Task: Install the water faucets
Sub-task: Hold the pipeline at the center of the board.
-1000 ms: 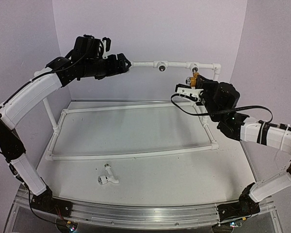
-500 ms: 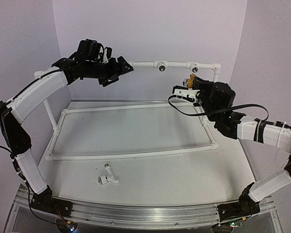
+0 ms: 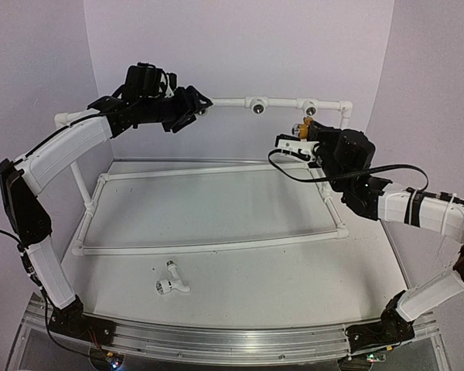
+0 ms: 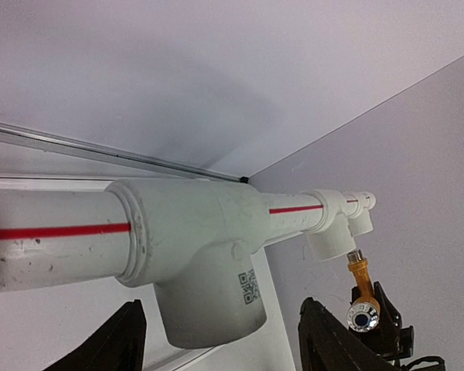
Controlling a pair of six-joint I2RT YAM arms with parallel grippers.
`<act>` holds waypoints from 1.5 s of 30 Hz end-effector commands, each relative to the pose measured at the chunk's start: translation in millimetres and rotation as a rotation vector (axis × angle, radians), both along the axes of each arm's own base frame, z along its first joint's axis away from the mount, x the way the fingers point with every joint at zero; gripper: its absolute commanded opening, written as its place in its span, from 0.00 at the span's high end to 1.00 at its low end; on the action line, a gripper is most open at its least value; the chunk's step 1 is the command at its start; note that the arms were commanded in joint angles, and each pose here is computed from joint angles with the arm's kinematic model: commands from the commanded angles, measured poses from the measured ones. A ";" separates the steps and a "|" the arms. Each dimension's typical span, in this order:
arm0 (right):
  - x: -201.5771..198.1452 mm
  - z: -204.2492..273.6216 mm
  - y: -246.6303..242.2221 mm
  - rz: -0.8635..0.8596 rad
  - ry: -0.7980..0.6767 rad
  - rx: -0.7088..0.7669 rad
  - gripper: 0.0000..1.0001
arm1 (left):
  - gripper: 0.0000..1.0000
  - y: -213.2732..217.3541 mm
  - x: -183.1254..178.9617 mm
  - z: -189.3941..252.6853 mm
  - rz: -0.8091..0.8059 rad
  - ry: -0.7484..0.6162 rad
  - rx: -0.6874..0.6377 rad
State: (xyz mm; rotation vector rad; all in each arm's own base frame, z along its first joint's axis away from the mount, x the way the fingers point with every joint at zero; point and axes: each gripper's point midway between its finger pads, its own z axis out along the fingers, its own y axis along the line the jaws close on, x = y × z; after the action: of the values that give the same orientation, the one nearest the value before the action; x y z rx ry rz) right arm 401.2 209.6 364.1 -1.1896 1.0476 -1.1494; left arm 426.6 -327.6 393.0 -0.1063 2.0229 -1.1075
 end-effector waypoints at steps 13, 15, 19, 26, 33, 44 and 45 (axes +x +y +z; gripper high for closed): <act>9.7 41.9 -3.2 -0.041 -0.115 0.076 1.00 | 0.59 0.8 12.0 18.9 0.046 -0.067 -0.050; 8.7 46.5 -5.5 -0.046 -0.164 0.081 1.00 | 0.62 0.4 11.5 17.5 0.042 -0.068 -0.046; 8.6 47.6 -8.7 -0.060 -0.219 0.064 1.00 | 0.69 2.4 10.0 14.2 0.045 -0.068 -0.038; 14.0 40.2 -13.7 -0.074 -0.205 0.048 1.00 | 0.76 5.2 6.5 12.7 0.042 -0.080 -0.028; 15.9 31.7 -16.2 -0.076 -0.161 0.054 1.00 | 0.81 5.1 5.4 13.2 0.037 -0.088 -0.024; 15.9 22.9 -19.7 -0.067 -0.109 0.063 1.00 | 0.85 5.2 4.1 11.9 0.033 -0.084 -0.025; 16.4 22.8 -20.2 -0.068 -0.109 0.062 1.00 | 0.86 5.4 3.9 11.5 0.033 -0.084 -0.024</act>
State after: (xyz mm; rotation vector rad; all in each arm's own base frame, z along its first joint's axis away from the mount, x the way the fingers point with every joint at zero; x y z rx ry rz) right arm 423.8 201.2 363.9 -1.1317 1.0350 -1.2310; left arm 436.8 -323.9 391.7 -0.1713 1.9712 -1.1034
